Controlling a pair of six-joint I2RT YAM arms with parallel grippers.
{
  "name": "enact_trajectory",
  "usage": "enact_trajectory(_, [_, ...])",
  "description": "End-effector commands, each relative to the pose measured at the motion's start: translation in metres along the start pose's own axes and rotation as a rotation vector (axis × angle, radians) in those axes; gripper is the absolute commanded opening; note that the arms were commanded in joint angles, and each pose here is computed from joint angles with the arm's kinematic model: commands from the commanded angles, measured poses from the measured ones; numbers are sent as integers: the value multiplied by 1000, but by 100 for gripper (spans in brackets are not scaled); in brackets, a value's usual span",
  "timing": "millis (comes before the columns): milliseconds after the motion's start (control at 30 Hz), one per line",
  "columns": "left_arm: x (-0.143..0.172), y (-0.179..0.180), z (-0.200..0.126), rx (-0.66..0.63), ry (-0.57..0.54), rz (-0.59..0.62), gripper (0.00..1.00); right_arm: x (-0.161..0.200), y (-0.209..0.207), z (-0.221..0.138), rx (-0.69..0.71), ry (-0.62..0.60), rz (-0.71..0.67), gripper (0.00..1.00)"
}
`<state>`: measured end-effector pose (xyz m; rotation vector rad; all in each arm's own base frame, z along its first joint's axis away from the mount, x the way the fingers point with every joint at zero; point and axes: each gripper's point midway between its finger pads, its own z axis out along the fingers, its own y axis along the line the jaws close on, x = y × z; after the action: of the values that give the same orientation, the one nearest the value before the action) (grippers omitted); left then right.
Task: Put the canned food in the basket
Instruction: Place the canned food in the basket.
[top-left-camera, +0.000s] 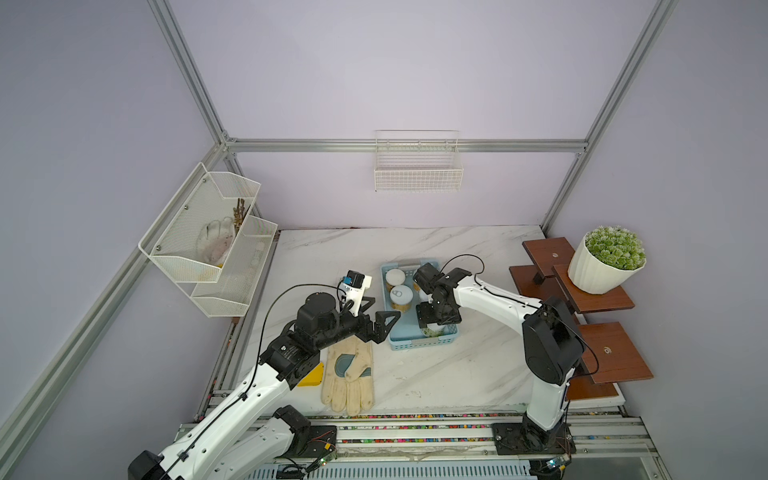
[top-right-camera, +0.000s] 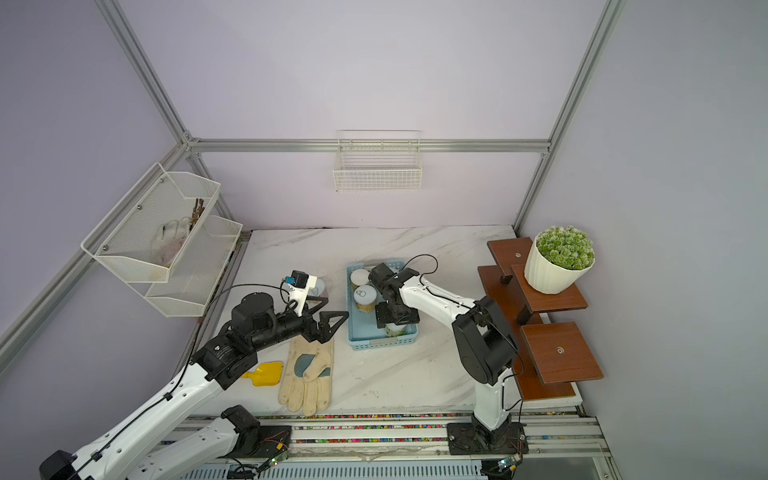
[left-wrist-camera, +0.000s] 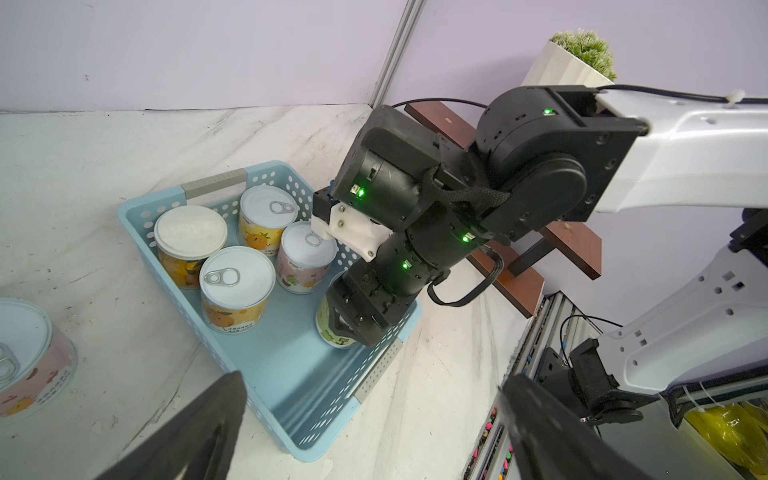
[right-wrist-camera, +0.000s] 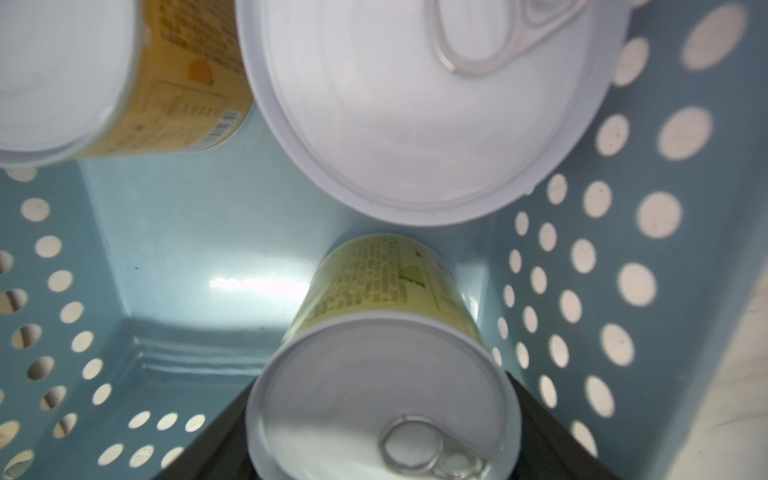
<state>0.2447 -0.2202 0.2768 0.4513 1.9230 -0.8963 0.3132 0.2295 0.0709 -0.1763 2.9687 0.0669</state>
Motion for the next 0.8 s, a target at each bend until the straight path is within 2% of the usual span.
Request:
enact_trajectory(0, [-10,-1,-4,-4,-34,24,100,-12,6,-5,-6,-50,10,40])
enact_trajectory(200, [-14,-4,-5,4,-41,28,100,-11,5,6,6,-35,12,43])
enact_trajectory(300, [-13,-4,-5,3,-40,28,100,-10,3,11,22,-28,14,49])
enact_trajectory(433, [-13,-4,-7,2,-41,28,100,-8,-1,14,41,-22,20,63])
enact_trajectory(533, [-13,-4,-9,-1,-45,28,100,-7,-2,15,47,-21,25,78])
enact_trajectory(767, [-13,-4,-10,-4,-46,28,100,-10,-1,11,43,-29,29,93])
